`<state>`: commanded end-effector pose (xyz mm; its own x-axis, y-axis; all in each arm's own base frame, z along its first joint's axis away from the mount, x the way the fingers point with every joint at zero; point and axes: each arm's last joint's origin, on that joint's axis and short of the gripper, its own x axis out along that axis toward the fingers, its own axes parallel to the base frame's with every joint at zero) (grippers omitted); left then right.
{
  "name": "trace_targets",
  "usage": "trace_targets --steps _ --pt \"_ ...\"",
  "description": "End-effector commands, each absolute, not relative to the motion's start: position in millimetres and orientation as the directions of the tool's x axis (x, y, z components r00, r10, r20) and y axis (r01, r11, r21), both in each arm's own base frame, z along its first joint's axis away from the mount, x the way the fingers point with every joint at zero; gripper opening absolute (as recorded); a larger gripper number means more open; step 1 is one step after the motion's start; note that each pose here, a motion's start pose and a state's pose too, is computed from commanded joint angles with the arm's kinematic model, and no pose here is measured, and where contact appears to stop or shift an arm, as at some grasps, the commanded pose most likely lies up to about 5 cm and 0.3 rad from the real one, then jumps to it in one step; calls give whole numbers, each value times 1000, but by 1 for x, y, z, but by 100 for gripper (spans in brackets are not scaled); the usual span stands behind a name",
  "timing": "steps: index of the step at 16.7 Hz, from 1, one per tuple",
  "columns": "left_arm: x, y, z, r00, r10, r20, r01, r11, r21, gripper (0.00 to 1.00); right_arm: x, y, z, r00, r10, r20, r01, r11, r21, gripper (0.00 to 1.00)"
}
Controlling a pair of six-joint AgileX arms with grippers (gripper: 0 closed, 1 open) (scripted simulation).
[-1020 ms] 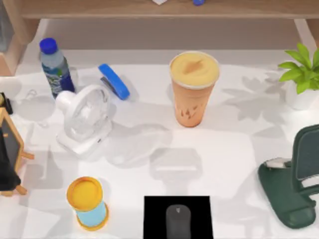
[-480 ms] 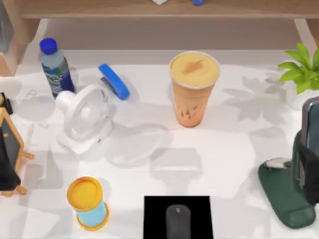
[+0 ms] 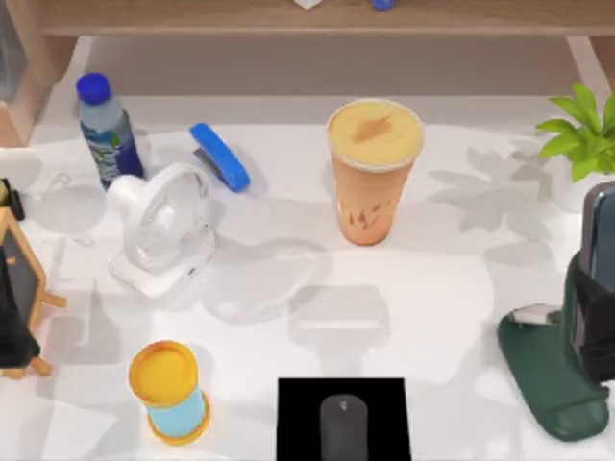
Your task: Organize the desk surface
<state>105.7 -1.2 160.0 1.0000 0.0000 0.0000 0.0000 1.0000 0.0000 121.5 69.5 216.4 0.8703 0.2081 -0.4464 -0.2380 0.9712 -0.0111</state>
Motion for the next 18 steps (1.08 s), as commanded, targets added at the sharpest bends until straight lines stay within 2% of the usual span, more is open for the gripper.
trace_targets --steps 12,18 --pt "106 -1 160 1000 0 0 0 1000 0 100 121 69 216 870 208 -446 -238 971 -11 98" --pt "106 -1 160 1000 0 0 0 1000 0 100 121 69 216 870 208 -446 -238 971 -11 100"
